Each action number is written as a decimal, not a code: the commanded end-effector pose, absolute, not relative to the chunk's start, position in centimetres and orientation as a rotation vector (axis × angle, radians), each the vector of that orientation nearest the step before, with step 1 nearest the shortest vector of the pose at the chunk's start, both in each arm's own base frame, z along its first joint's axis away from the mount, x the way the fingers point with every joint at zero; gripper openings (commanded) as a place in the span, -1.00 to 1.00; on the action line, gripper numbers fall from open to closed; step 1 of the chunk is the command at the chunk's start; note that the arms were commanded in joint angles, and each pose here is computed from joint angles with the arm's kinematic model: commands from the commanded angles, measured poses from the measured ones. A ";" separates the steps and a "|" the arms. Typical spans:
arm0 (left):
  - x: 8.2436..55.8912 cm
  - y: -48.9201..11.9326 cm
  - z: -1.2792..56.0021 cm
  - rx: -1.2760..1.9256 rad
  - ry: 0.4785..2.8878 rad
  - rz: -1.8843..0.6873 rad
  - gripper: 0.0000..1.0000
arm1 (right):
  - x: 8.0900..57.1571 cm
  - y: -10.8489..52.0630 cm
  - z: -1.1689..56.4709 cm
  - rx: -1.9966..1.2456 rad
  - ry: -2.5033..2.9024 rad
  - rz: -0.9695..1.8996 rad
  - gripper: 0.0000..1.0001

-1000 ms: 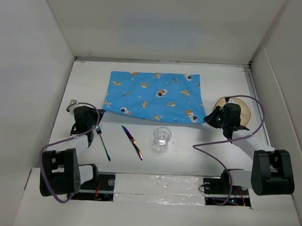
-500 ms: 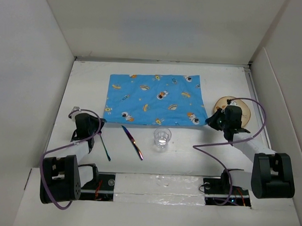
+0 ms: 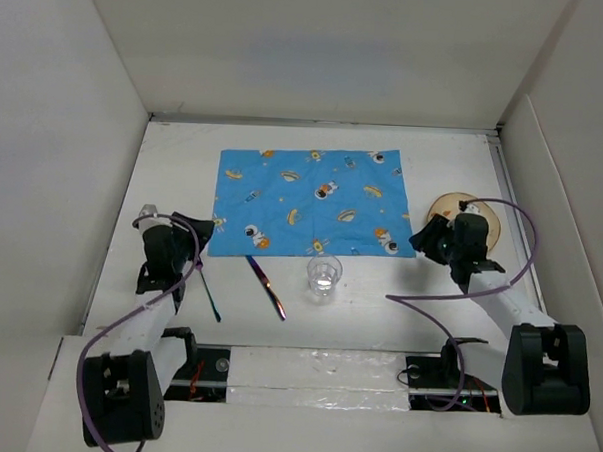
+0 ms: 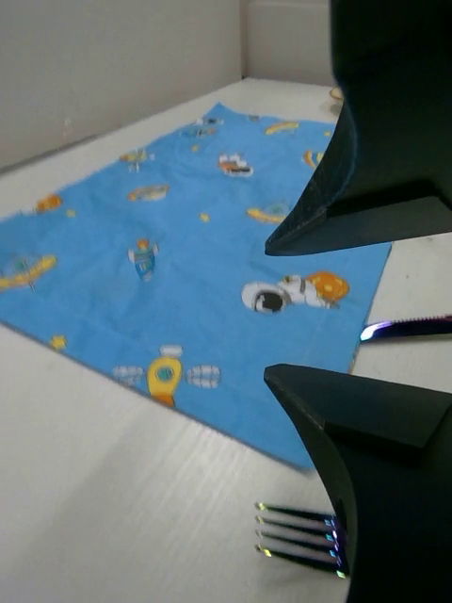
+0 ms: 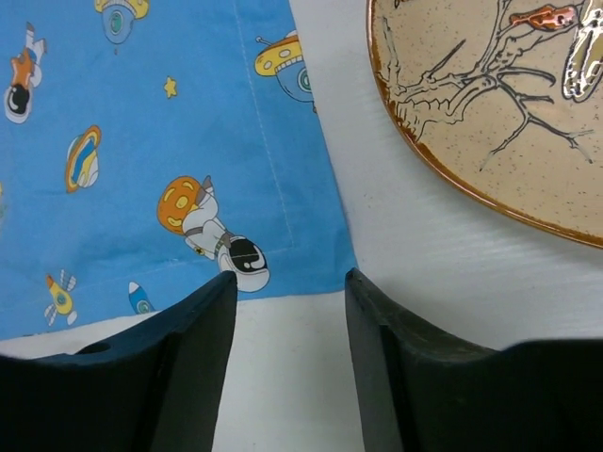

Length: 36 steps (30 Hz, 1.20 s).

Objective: Set the dinner table for one person

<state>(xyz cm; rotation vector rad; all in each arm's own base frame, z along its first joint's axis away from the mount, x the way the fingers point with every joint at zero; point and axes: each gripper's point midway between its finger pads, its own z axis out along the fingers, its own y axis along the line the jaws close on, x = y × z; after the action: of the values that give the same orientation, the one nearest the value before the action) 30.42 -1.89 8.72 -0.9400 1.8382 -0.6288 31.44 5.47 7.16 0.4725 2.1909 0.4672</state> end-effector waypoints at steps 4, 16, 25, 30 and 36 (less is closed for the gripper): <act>30.5 -6.0 23.8 -0.567 1.601 -0.866 -0.32 | 33.4 2.8 16.2 0.517 1.952 0.362 0.22; 22.5 -10.4 31.0 0.064 1.692 -0.771 -0.40 | 29.9 -12.1 12.6 1.123 1.749 -0.083 0.66; 21.8 -11.3 30.0 0.116 1.695 -0.762 -0.25 | 31.3 -13.1 7.2 1.282 1.925 0.024 0.54; 21.3 -11.0 30.3 0.105 1.683 -0.727 -0.25 | 32.4 -12.3 6.0 1.354 1.913 0.118 0.37; 21.2 -10.3 30.9 0.079 1.667 -0.679 -0.26 | 33.5 -12.6 5.9 1.459 1.869 0.155 0.07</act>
<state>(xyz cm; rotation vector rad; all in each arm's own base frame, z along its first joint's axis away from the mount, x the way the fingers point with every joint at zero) 21.36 -10.82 28.61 0.0639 1.7366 -0.7299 31.12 -11.55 3.51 1.4242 1.9862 0.1090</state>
